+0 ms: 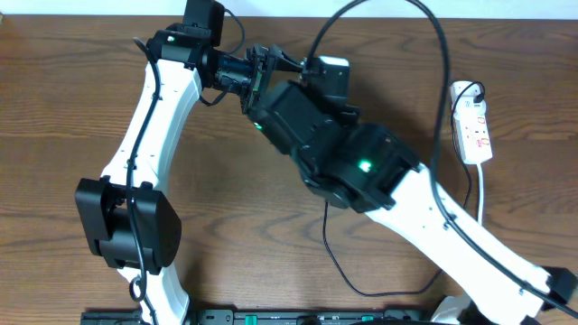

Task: Plug charger to phone and switch on socket
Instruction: 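Close the right gripper on the phone's lower edge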

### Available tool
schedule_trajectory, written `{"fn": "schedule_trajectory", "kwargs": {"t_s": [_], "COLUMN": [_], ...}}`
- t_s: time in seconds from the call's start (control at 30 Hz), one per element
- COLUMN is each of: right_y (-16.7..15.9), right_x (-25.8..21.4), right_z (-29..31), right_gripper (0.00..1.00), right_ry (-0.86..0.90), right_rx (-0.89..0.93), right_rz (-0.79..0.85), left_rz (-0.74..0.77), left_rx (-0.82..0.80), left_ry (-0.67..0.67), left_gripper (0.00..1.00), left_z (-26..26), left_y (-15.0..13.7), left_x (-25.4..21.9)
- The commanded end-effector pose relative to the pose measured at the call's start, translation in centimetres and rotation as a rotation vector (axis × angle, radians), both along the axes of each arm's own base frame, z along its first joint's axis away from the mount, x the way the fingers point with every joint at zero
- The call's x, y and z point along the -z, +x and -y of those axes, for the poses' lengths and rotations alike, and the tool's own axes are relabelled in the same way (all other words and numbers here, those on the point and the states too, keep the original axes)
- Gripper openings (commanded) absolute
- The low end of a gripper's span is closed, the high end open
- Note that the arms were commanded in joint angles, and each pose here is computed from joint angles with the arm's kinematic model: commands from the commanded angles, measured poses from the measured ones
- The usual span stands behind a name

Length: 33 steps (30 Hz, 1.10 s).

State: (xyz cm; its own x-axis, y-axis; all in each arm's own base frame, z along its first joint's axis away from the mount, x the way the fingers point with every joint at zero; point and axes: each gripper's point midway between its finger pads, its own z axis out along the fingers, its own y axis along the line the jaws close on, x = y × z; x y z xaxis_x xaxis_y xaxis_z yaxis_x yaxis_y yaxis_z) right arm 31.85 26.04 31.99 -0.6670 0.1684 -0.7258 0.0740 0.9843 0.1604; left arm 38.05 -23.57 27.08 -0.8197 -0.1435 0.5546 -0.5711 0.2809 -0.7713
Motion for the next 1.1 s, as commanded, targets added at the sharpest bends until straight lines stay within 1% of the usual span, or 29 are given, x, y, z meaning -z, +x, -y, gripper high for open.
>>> {"fn": "schedule_trajectory", "kwargs": {"t_s": [0.0, 0.1, 0.17, 0.23, 0.37, 0.5, 0.63, 0.83, 1.07], "right_y": [0.7, 1.2, 1.4, 1.5, 1.5, 1.6, 2.1, 2.3, 2.2], "right_x": [-0.5, 0.0, 0.0, -0.1, 0.0, 0.0, 0.2, 0.6, 0.7], "right_z": [-0.1, -0.3, -0.1, 0.1, 0.0, 0.2, 0.7, 0.8, 0.3], "right_gripper": [0.71, 0.64, 0.57, 0.53, 0.47, 0.46, 0.39, 0.36, 0.34], "right_ry": [0.009, 0.005, 0.006, 0.008, 0.012, 0.012, 0.018, 0.049, 0.071], "right_rx": [0.059, 0.064, 0.07, 0.077, 0.073, 0.078, 0.09, 0.082, 0.065], "right_rz": [0.045, 0.042, 0.042, 0.044, 0.037, 0.036, 0.027, -0.011, -0.023], "left_rz": [0.011, 0.011, 0.011, 0.011, 0.01, 0.004, 0.004, 0.002, 0.002], "left_rx": [0.006, 0.006, 0.006, 0.006, 0.008, 0.023, 0.025, 0.031, 0.031], "left_ry": [-0.037, -0.037, -0.037, -0.037, -0.042, -0.075, -0.081, -0.094, -0.094], "left_gripper": [0.69, 0.69, 0.69, 0.69, 0.69, 0.69, 0.69, 0.69, 0.69], "left_z": [-0.1, -0.1, -0.1, -0.1, -0.1, 0.1, 0.1, 0.1, 0.1], "left_y": [-0.2, -0.2, -0.2, -0.2, -0.3, -0.5, -0.6, -0.7, -0.7], "left_x": [-1.4, -1.4, -1.4, -1.4, -1.5, -2.0, -2.2, -2.4, -2.4]}}
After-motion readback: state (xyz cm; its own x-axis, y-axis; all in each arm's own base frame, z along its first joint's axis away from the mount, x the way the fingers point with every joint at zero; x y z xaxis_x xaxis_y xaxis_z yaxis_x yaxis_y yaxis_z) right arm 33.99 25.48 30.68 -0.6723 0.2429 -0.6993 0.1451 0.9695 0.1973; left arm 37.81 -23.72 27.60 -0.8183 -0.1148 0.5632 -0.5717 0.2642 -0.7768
